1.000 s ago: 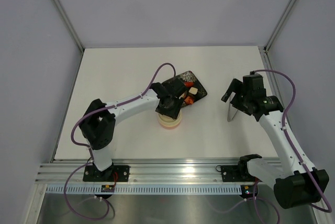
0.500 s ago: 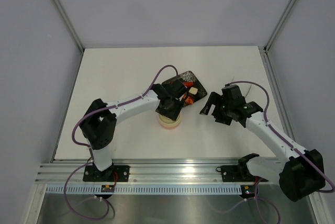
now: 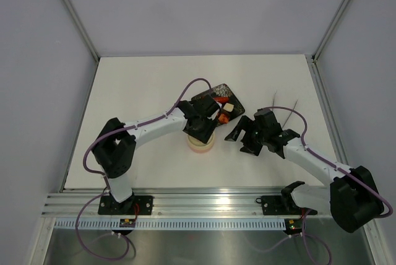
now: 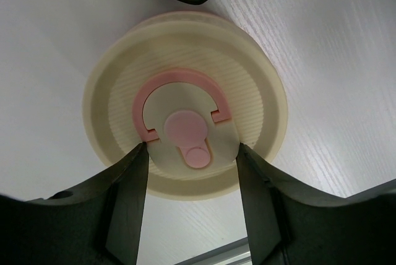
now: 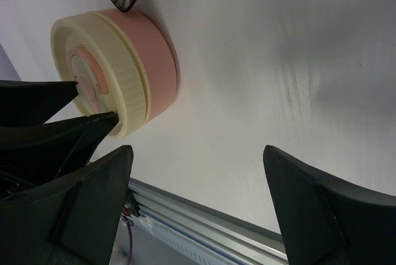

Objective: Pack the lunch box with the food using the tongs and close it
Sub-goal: Close the box lid on the packing box.

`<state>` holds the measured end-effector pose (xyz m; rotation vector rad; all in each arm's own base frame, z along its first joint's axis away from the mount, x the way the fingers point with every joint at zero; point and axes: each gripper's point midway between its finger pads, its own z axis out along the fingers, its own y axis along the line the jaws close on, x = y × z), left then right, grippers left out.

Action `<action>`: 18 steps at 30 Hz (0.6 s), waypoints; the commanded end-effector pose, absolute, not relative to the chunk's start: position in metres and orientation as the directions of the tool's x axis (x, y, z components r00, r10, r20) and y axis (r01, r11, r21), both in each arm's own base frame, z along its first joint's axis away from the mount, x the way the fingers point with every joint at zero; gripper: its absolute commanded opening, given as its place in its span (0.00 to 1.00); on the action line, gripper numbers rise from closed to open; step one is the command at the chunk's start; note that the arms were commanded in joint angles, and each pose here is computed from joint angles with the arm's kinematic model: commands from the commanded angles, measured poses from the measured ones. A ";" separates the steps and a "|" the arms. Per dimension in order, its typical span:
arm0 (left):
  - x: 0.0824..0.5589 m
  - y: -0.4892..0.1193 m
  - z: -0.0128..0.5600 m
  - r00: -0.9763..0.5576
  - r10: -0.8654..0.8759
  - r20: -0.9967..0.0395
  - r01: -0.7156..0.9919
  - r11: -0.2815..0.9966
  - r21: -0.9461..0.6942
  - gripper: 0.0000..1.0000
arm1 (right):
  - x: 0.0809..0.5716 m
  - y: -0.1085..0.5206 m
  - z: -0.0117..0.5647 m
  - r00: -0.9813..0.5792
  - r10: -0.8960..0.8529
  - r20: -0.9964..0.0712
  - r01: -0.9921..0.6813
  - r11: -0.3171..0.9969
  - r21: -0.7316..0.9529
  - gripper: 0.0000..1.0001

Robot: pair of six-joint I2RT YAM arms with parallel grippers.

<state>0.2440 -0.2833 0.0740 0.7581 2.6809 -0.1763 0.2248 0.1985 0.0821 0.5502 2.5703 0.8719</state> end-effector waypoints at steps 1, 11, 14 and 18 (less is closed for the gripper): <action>0.220 -0.287 0.058 -0.799 0.524 -0.295 0.573 0.812 -0.109 0.00 | 0.231 0.210 0.099 -0.846 0.484 -0.225 0.207 0.686 0.697 0.93; 0.224 -0.275 0.065 -0.779 0.555 -0.291 0.590 0.806 -0.041 0.16 | 0.235 0.207 0.108 -0.841 0.473 -0.261 0.191 0.712 0.676 0.93; 0.224 -0.278 0.068 -0.781 0.552 -0.293 0.591 0.805 -0.057 0.50 | 0.235 0.202 0.111 -0.838 0.471 -0.275 0.196 0.730 0.654 0.93; 0.226 -0.282 0.086 -0.776 0.537 -0.331 0.589 0.804 -0.075 0.65 | 0.240 0.195 0.117 -0.831 0.458 -0.315 0.188 0.765 0.616 0.94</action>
